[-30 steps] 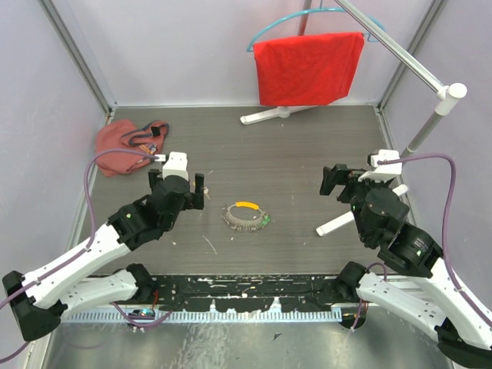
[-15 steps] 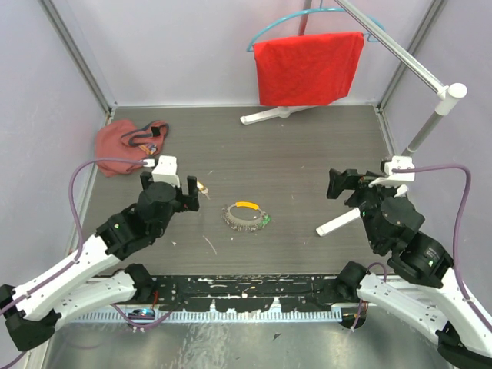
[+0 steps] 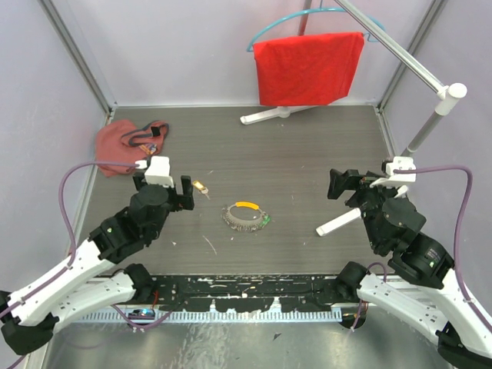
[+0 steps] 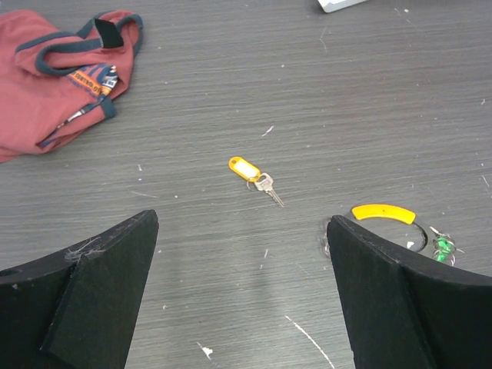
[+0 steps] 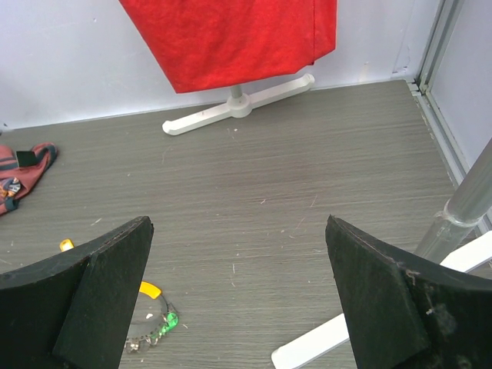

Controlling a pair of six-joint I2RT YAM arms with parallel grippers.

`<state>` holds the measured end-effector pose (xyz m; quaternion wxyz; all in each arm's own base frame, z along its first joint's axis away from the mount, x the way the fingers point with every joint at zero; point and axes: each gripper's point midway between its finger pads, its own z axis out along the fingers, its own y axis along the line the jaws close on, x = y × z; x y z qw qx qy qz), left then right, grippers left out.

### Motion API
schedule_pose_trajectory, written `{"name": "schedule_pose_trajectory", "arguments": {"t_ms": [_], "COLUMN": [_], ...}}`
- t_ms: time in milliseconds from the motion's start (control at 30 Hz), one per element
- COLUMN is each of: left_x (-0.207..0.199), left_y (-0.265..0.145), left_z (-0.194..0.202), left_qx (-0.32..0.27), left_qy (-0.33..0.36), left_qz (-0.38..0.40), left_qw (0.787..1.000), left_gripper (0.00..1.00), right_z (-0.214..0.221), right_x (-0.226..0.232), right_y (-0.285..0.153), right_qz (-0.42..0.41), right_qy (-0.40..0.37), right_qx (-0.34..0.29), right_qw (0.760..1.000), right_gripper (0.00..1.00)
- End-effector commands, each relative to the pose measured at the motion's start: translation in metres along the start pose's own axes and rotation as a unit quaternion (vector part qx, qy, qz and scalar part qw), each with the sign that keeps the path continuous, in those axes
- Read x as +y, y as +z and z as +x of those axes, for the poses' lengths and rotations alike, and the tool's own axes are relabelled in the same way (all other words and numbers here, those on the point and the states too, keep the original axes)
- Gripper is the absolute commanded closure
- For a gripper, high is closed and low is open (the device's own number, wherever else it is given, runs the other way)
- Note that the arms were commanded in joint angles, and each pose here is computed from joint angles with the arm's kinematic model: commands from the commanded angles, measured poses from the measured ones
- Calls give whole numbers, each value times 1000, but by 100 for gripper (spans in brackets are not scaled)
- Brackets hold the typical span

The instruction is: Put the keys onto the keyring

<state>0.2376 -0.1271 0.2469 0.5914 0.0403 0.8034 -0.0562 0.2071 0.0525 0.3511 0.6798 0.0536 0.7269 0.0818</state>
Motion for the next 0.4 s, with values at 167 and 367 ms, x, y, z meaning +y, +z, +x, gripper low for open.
{"name": "schedule_pose_trajectory", "arguments": {"t_ms": [167,367], "left_x": [31,37], "left_y": [-14,-13], "left_z": [-7,-9], "left_qx": [-41,-37], "left_qy": [-38,-34], "left_qz": [-48,-72], "left_qw": [997,996], "left_gripper": [2,2], "right_z": [-13,-13], "right_x": [-2,-2], "right_y": [-3,-2], "right_qz": [0,3], "right_qy": [27,26], "right_qx": [-30,-29], "right_qw": [999,999], "right_gripper": [0,0]}}
